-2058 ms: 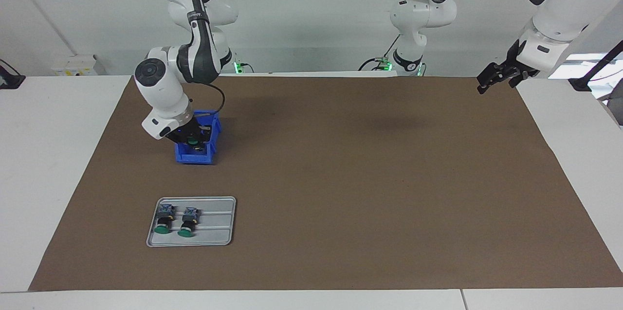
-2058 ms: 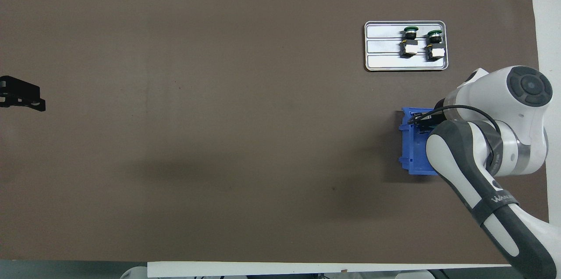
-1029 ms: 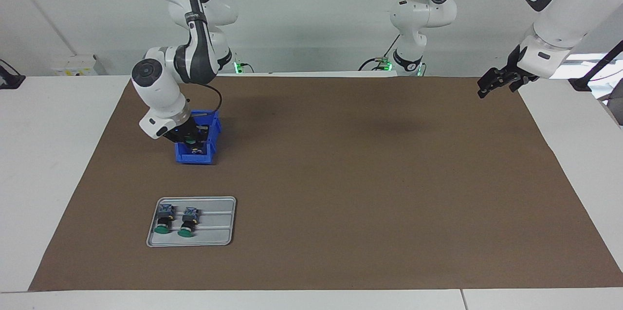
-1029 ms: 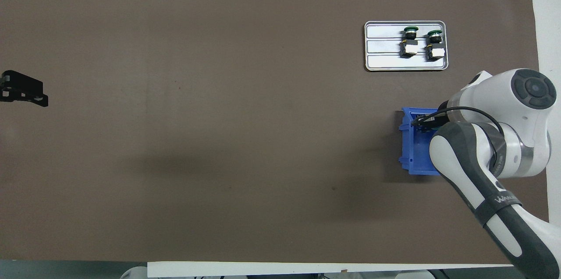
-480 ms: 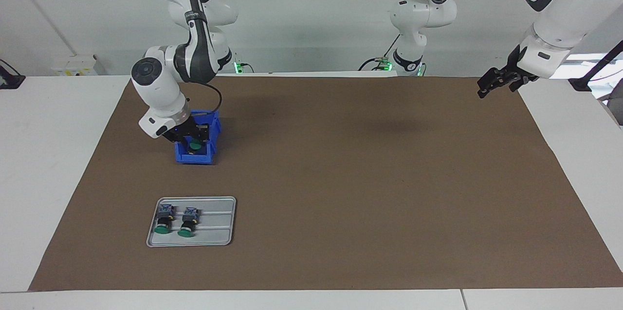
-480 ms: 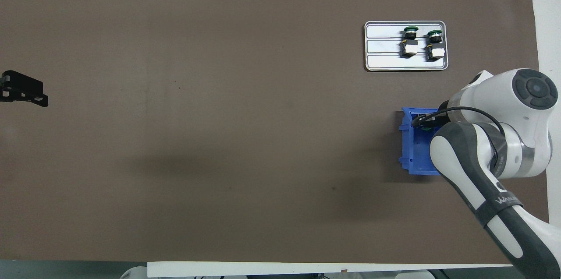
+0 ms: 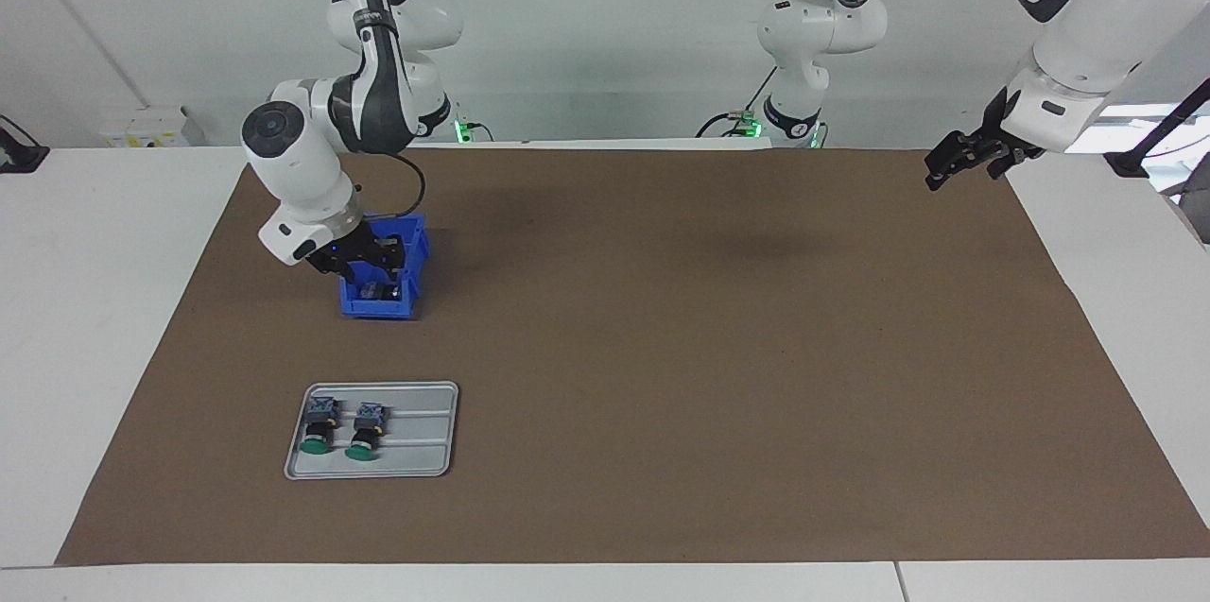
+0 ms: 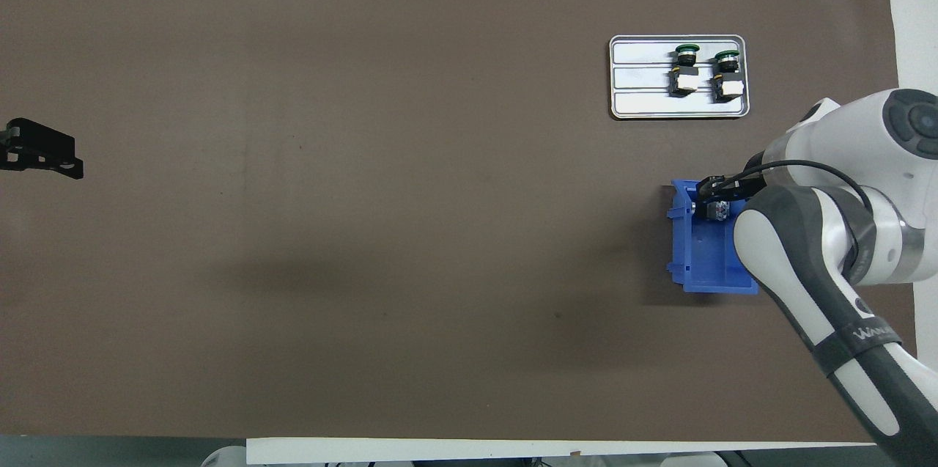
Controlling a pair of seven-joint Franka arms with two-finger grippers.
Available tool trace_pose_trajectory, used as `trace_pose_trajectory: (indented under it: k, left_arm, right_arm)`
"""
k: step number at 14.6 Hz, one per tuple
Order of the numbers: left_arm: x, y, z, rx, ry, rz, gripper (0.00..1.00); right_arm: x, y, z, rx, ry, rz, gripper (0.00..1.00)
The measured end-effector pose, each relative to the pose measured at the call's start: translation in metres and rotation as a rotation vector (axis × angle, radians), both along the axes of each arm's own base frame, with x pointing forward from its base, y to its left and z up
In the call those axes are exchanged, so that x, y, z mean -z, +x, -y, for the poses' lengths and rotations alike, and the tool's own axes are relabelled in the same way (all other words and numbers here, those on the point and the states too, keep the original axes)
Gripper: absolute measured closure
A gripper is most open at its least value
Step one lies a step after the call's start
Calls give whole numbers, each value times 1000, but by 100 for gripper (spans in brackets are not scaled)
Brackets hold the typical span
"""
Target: Place and press button with both arms
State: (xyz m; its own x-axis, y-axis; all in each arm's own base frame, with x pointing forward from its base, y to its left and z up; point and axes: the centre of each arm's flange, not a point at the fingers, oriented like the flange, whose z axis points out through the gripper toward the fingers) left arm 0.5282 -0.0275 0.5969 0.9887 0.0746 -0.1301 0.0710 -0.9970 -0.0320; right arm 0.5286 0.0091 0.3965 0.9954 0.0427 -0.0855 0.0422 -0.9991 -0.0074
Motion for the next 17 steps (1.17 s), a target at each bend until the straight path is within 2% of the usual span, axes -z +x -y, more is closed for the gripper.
trace_pose_trajectory:
  k: [1, 2, 4, 8, 10, 13, 17]
  left_arm:
    - [0, 0, 0, 1, 0, 0, 0]
    - [0, 0, 0, 1, 0, 0, 0]
    - [0, 0, 0, 1, 0, 0, 0]
    - [0, 0, 0, 1, 0, 0, 0]
    - [0, 0, 0, 1, 0, 0, 0]
    - [0, 0, 0, 1, 0, 0, 0]
    - [0, 0, 0, 2, 0, 0, 0]
  right_arm:
    - [-18, 4, 0, 0, 0, -5, 28]
    - [-38, 7, 0, 0, 0, -5, 22]
    - [-87, 11, 1, 2, 1, 6, 1]
    - [-190, 2, 11, 18, 3, 21, 0]
    - [-224, -2, 20, 34, 3, 28, 0]
    - [-237, -1, 44, 79, 2, 29, 0]
    - [-227, 10, 53, 96, 1, 12, 0]
